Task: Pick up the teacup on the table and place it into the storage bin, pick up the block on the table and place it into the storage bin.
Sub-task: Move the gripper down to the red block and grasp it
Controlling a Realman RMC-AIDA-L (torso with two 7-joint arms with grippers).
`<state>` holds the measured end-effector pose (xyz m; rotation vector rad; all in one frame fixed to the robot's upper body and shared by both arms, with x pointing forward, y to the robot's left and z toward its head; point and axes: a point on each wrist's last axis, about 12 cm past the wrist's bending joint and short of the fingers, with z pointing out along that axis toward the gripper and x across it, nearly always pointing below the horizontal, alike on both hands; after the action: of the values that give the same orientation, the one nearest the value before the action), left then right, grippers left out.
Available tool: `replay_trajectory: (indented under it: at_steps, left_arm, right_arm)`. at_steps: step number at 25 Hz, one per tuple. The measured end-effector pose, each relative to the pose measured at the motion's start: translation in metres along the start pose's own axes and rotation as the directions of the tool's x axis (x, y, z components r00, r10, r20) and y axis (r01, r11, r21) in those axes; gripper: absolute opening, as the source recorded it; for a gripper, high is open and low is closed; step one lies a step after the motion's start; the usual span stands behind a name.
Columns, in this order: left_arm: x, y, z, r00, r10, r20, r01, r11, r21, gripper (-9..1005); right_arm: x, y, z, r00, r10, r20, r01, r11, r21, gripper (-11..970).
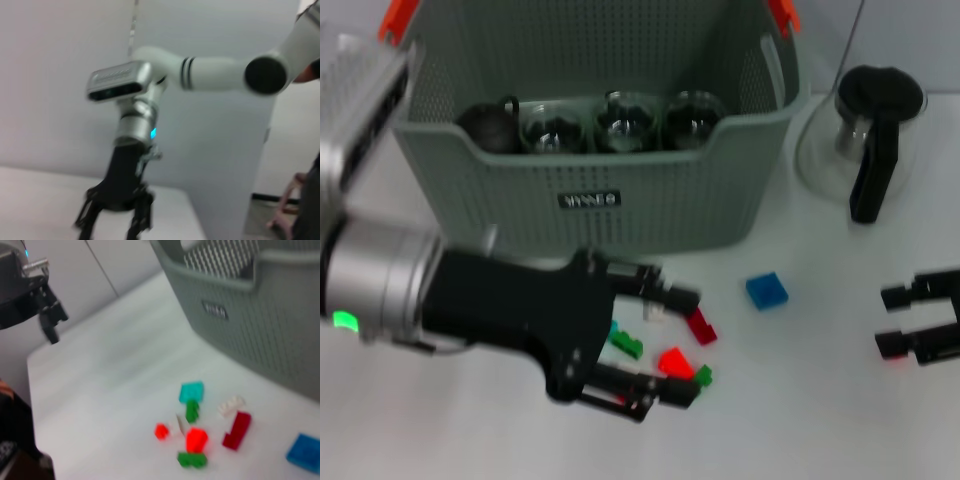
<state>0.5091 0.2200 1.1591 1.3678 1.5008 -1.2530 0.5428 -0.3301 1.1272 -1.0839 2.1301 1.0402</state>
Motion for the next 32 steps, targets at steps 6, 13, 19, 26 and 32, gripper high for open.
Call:
replay_trajectory:
  at_steps: [6,13,19,26,32]
  left_arm:
    - [0.046,-0.002,-0.004,0.999,0.015,0.044,-0.011,0.995,-0.102,768]
    - [0.069,0.002,-0.001,0.997,0.0,0.079,0.015,0.984,-0.178,769]
    - [0.073,0.004,0.0,0.995,-0.02,0.094,0.038,0.979,-0.198,768]
    - [0.074,0.004,-0.002,0.994,-0.022,0.109,0.045,0.975,-0.217,768]
    - [0.074,0.004,-0.004,0.993,-0.023,0.118,0.05,0.972,-0.229,767]
  right_arm:
    - [-0.002,-0.006,0.002,0.989,-0.007,-0.151,0.018,0.997,0.07,820]
    - [-0.015,-0.011,0.009,0.954,-0.014,-0.3,0.068,0.983,0.171,820]
    - [-0.021,-0.014,0.029,0.906,0.003,-0.424,0.101,0.969,0.224,820]
    - [-0.022,-0.016,0.055,0.87,-0.003,-0.493,0.147,0.956,0.253,820]
    - [-0.023,-0.019,0.064,0.858,0.018,-0.513,0.149,0.947,0.283,794]
